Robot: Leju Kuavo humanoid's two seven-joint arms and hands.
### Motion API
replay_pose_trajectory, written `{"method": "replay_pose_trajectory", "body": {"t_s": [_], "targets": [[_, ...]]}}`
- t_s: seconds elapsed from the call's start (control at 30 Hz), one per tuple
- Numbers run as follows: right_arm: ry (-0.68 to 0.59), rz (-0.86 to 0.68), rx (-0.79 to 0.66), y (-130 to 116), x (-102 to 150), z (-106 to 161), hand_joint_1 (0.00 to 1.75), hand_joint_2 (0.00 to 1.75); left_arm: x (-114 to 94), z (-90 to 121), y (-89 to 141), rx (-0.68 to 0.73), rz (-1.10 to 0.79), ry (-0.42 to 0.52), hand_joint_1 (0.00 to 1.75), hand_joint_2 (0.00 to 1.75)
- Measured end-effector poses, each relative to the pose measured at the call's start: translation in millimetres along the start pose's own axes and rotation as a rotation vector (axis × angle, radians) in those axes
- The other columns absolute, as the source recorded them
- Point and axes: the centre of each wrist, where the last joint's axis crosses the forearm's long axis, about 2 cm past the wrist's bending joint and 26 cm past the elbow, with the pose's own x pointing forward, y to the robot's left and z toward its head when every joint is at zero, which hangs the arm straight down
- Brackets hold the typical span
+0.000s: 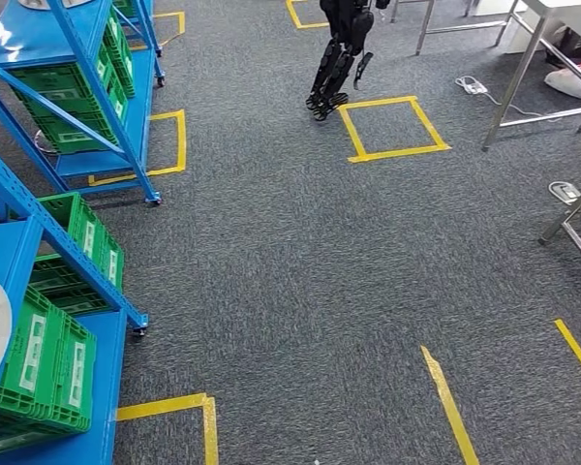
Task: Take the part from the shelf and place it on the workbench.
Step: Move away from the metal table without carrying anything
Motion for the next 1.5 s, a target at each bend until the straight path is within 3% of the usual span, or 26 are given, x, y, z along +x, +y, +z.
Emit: {"method": "replay_pose_trajectory", "body": {"t_s": [1.5], "targets": [[0.009, 0.005, -0.006, -3.0, -1.7, -6.4, 0.0, 0.0, 1.3, 3.5, 0.7, -0.009, 0.011, -0.007, 0.0, 0.0]]}}
